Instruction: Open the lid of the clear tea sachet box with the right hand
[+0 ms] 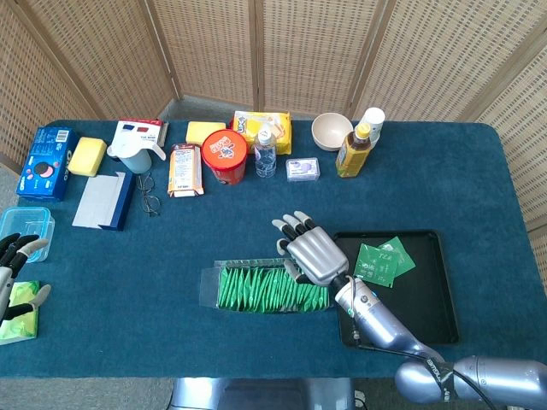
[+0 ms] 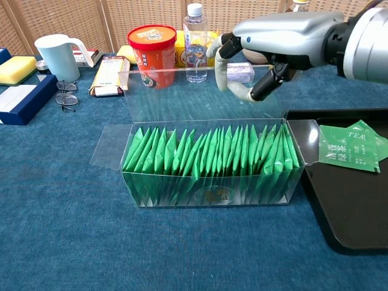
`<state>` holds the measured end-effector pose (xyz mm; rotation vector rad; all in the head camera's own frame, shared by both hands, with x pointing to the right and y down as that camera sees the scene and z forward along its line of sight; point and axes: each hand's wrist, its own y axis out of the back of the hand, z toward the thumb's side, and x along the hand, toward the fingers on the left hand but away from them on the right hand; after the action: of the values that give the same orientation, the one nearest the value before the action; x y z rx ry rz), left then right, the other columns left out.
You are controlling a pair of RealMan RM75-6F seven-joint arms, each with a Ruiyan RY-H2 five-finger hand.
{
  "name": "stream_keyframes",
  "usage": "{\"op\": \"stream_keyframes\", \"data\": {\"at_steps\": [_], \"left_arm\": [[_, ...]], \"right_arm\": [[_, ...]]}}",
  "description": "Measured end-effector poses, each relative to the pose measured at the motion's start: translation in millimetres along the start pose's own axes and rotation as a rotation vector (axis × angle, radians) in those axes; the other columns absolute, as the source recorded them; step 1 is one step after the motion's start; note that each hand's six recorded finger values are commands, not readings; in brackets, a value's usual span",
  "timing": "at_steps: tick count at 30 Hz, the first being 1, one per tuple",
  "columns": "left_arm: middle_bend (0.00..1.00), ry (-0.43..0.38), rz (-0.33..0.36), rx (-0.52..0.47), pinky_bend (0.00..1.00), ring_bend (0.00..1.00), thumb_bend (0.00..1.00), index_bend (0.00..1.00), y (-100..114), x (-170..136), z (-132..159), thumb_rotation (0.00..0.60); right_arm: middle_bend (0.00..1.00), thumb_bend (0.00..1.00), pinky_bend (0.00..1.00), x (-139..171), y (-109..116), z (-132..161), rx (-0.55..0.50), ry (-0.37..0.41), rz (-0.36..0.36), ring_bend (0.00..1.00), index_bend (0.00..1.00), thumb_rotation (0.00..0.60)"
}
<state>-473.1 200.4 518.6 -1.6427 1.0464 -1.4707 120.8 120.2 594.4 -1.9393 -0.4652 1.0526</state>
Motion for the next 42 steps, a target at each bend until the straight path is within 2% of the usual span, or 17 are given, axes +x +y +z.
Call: {"op": "stream_keyframes", "data": {"at_steps": [2,8,14,19,26,29,34,42], "left_arm": [[0.16,-0.001,0.0,0.0,0.25,0.09,0.27,0.18,-0.3,-0.3,0.0,0.6],[0.16,0.002,0.005,-0.004,0.25,0.09,0.27,0.18,0.4,-1.2,-1.3,0.6],[0.16,0.002,0.007,-0.004,0.25,0.09,0.27,0.18,0.8,-1.3,-2.1,0.6],[0.16,0.004,0.005,-0.005,0.25,0.09,0.27,0.18,0.0,-0.9,-2.7,0.6],[0.16,0.007,0.006,-0.006,0.25,0.09,0.27,0.18,0.1,-1.0,-3.3,0.6],[0.16,0.01,0.007,-0.009,0.25,0.09,0.27,0.18,0.2,-1.7,-4.2,0.6],[0.16,0.012,0.005,-0.01,0.25,0.09,0.27,0.18,-0.8,-2.4,-5.0,0.6],[0.16,0.009,0.002,-0.011,0.25,0.09,0.27,0.18,-2.0,-2.2,-4.7,0.6]], "right_arm": [[0.15,0.63,0.09,-2.3,1.2,-0.8,0.008,0.0,0.007,0.1,0.48,0.498],[0.17,0.67,0.09,-9.0,3.4,-2.7,0.026,-0.006,0.03,0.11,0.57,0.589],[0.18,0.67,0.09,-16.3,5.5,-6.1,0.042,-0.021,0.036,0.12,0.6,0.6],[0.18,0.67,0.09,-21.5,5.0,-11.0,0.053,-0.038,0.041,0.12,0.56,0.6],[0.17,0.67,0.09,-31.6,4.9,-17.2,0.06,-0.07,0.03,0.12,0.48,0.6],[0.17,0.67,0.09,-36.8,3.7,-22.0,0.068,-0.094,0.027,0.12,0.4,0.6],[0.1,0.65,0.09,-43.5,1.6,-27.1,0.083,-0.124,0.02,0.11,0.2,0.6],[0.06,0.55,0.09,-51.5,-6.3,-28.9,0.099,-0.147,0.023,0.07,0.07,0.6]]}}
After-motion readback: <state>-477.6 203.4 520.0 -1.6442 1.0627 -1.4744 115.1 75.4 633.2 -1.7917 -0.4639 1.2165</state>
